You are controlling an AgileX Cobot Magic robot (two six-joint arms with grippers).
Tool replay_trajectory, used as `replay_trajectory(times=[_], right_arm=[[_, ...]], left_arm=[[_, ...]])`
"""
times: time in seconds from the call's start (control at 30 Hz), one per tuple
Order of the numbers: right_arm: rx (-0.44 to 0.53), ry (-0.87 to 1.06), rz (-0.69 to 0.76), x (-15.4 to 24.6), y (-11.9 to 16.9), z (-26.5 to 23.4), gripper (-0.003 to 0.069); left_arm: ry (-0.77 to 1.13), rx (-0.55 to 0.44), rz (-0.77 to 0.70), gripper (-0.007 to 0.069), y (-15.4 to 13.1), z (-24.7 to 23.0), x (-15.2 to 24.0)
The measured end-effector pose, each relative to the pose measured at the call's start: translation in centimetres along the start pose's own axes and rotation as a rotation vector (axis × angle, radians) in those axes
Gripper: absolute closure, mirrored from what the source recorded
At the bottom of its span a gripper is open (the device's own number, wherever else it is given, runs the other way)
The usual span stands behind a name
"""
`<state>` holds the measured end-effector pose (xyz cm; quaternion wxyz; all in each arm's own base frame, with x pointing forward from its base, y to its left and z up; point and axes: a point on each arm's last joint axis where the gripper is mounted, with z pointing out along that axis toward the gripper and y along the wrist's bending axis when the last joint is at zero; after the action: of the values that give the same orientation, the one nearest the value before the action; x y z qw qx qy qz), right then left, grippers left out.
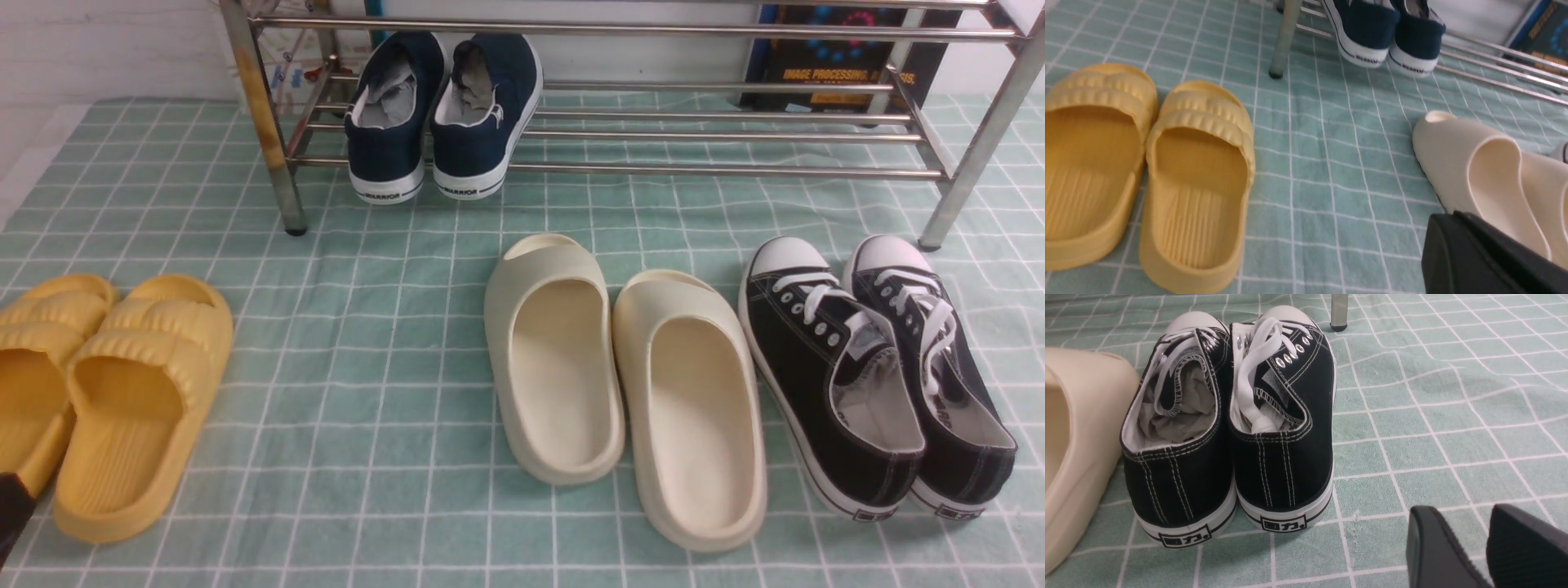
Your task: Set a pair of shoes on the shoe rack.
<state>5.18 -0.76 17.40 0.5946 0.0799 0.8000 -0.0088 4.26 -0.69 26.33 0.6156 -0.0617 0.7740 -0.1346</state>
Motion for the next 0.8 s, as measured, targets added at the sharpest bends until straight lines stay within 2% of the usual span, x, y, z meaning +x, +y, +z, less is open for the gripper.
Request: replay_trajectory(times=[0.1,0.2,0.47,0.8], right_arm=[[0.000,0.000,0.000,0.0,0.0,0.0,0.0419],[0.000,0.000,0.000,0.0,0.0,0.0,0.0419],[0.000,0.000,0.000,0.0,0.0,0.0,0.0419],[0.000,0.000,0.000,0.0,0.0,0.0,0.0419]], left_arm=[[-0.054,-0.071,0.077,0.0638,1.0,0.3,2.3],[-0.033,-0.104,0.080,0.0638,1.6,1.0,3.8],[-0.034,-0.130,-0.023,0.0638,2.9,2.5,6.7],[-0.017,-0.146,-0.026,0.0638,3.3,2.8,7.6]])
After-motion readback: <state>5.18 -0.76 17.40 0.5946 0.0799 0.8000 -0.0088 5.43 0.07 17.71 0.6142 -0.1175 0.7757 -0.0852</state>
